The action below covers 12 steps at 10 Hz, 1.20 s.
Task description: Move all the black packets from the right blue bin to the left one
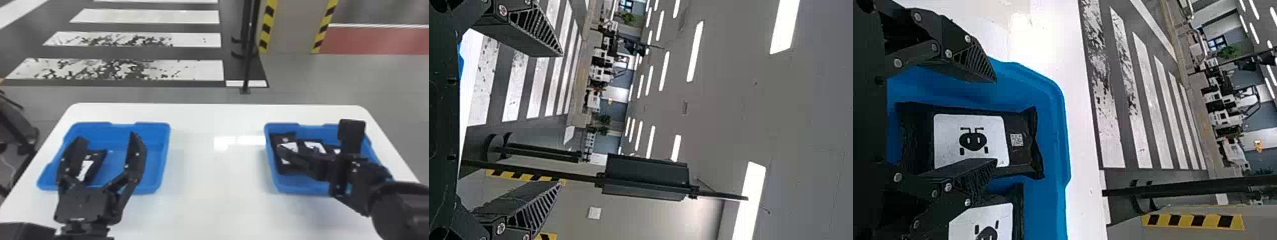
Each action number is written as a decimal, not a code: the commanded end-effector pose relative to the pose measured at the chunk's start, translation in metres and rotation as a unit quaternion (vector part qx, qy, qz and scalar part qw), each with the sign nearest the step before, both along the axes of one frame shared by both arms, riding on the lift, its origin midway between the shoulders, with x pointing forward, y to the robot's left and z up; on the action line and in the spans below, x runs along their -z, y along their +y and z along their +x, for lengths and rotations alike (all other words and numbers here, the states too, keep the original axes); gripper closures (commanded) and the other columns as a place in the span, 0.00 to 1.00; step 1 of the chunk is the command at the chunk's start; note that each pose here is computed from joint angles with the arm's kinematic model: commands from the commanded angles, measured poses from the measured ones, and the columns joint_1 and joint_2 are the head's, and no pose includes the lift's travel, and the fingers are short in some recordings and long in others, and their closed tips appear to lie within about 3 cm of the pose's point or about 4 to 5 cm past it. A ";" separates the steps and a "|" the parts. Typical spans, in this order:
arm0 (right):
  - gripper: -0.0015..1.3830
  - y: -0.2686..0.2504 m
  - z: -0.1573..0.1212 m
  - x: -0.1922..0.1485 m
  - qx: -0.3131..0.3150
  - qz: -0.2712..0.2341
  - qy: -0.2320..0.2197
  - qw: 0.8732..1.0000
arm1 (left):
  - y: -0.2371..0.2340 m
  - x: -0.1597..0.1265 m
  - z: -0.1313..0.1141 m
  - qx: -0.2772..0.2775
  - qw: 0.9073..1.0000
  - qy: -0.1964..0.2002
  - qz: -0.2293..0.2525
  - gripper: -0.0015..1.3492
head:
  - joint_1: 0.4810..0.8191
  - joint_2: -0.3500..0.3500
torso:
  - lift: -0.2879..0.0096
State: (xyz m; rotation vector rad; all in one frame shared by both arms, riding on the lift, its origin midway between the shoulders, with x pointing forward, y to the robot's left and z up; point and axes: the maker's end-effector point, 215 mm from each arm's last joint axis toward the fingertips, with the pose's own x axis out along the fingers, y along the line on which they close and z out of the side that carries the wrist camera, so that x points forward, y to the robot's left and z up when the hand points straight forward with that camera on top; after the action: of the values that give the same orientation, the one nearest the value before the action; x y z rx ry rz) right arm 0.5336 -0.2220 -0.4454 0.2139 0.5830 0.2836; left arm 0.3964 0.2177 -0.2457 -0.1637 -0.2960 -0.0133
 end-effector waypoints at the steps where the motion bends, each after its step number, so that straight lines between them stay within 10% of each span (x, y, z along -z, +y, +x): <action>1: 0.37 0.003 -0.002 0.005 -0.001 0.002 0.008 1.000 | 0.000 0.000 0.000 0.001 1.000 -0.001 0.001 0.09 | 0.63 0.49 | 0.50; 12: 0.39 -0.018 -0.002 0.033 0.025 -0.029 0.056 0.998 | -0.006 -0.005 0.001 0.008 1.000 -0.007 0.003 0.10 | 0.63 0.45 | 0.50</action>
State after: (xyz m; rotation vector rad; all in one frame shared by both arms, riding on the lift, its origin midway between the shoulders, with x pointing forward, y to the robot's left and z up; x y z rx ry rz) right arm 0.5281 -0.2399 -0.4782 0.1802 0.6957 0.2061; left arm 0.3976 0.2122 -0.2409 -0.1616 -0.3090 -0.0306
